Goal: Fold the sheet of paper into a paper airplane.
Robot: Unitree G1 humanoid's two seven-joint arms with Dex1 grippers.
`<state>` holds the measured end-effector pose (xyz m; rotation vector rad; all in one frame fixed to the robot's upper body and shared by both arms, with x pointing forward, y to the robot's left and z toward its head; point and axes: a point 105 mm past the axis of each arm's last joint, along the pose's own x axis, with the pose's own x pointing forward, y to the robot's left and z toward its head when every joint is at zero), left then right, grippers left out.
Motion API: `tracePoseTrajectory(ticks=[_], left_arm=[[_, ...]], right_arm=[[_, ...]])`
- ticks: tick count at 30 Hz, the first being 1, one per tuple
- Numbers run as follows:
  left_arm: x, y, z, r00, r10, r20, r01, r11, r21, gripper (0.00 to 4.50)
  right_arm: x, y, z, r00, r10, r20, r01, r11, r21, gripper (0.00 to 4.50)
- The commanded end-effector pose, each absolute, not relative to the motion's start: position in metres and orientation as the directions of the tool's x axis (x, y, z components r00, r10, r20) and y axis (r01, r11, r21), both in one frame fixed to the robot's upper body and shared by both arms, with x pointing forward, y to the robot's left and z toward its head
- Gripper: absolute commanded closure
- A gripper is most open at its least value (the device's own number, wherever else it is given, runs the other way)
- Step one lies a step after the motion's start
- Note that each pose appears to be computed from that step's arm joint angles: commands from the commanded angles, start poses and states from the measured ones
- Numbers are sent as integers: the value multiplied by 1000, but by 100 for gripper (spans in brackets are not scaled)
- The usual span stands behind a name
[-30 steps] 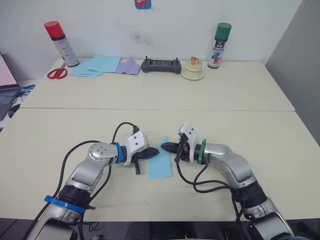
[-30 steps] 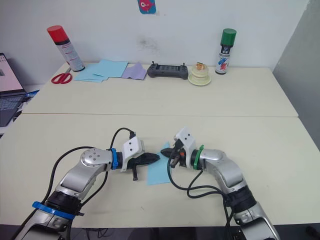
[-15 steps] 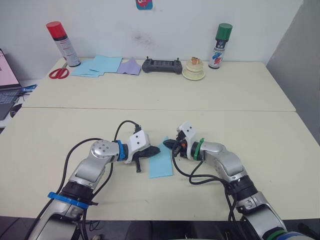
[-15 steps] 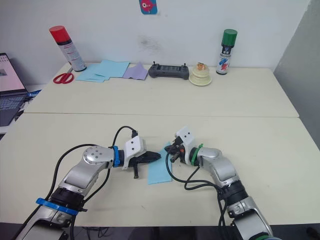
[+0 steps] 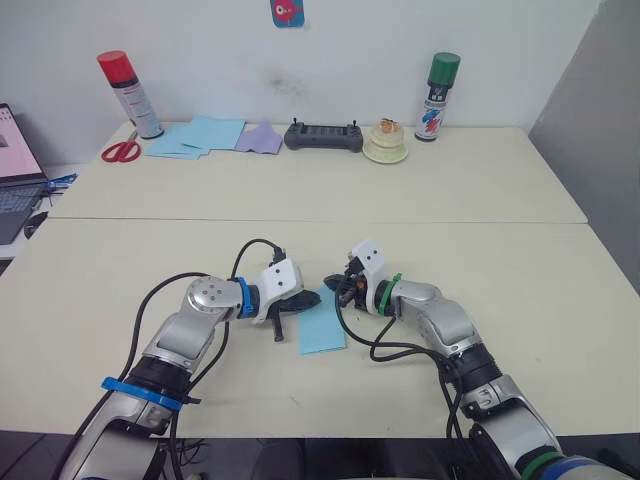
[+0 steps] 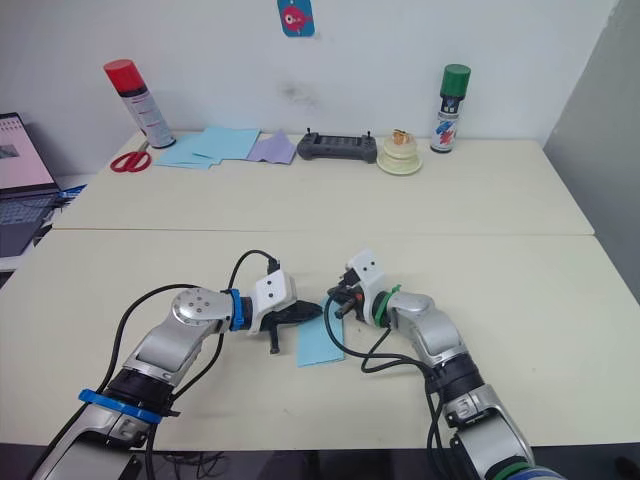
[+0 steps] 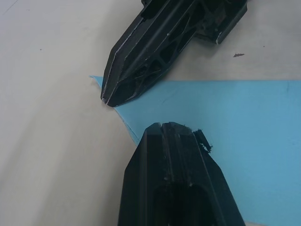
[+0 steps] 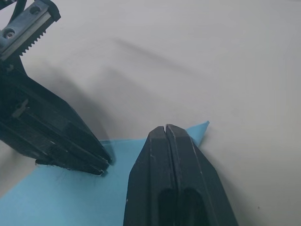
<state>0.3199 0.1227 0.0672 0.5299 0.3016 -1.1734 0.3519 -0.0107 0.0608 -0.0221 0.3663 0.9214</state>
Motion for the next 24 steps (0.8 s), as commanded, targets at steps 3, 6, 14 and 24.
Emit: tracePoseTrajectory(ticks=[3,6,14,24], left_arm=[[308,136,43,319,-751,-579,946,286,150,450],[308,137,42,317,-749,-582,947,287,148,450],[308,136,40,318,-745,-586,946,290,146,450],[315,130,43,327,-760,-561,944,285,164,450]], right_arm=[[375,-62,41,704,571,-422,-606,793,61,449],[379,-71,37,740,511,-437,-557,830,29,449],[382,-83,37,785,450,-425,-481,876,39,449],[374,-69,41,744,527,-410,-550,832,71,449]])
